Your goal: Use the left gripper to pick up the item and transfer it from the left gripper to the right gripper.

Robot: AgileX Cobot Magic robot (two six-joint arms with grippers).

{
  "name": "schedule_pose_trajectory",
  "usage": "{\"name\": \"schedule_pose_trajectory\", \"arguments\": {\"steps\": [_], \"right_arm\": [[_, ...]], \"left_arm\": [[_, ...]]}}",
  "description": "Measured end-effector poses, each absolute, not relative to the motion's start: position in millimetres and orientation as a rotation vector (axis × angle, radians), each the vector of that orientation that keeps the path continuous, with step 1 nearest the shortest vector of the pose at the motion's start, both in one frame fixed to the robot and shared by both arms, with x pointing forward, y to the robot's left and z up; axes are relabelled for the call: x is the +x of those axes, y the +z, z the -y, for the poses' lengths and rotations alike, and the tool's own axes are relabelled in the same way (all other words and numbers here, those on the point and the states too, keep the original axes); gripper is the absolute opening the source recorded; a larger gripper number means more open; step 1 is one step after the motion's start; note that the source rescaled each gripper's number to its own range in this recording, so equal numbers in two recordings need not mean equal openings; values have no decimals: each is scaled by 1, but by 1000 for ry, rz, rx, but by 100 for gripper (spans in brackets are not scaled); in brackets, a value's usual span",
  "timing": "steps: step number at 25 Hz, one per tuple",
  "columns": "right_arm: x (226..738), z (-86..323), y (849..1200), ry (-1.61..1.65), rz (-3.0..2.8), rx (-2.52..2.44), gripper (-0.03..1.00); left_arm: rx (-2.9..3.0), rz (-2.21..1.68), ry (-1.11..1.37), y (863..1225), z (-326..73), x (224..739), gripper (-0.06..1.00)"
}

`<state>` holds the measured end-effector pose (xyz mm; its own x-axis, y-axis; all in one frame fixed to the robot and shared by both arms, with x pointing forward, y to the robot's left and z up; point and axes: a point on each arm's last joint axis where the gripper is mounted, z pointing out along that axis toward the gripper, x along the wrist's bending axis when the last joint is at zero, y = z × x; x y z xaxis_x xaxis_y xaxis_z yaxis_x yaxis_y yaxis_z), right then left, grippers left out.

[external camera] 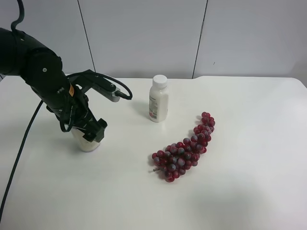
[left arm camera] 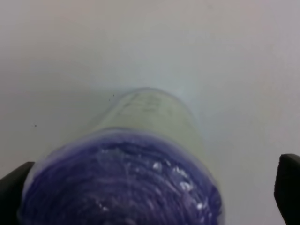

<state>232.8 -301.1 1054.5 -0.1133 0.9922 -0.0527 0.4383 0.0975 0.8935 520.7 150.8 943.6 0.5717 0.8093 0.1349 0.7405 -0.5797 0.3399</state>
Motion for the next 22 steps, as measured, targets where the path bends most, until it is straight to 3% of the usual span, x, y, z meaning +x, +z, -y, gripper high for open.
{"name": "schedule_pose_trajectory", "arguments": {"steps": [4,7,9,10,11,22], "right_arm": [[233,301,1054,970,-1654,1428,100],[233,301,1054,970,-1654,1428,100],[233,301,1054,970,-1654,1428,100],[233,301,1054,970,-1654,1428,100],[233,301,1054,970,-1654,1428,100],[233,301,1054,970,-1654,1428,100]], "left_arm": [[2555,-1281,406,940,-149,523,83],[2553,-1280,407,940,-149,523,61],[2556,-1277,410,940,-149,523,32],[2557,-1275,412,940,-149,523,12],[2558,-1272,413,940,-149,523,0],[2547,-1261,419,944,-149,523,0]]}}
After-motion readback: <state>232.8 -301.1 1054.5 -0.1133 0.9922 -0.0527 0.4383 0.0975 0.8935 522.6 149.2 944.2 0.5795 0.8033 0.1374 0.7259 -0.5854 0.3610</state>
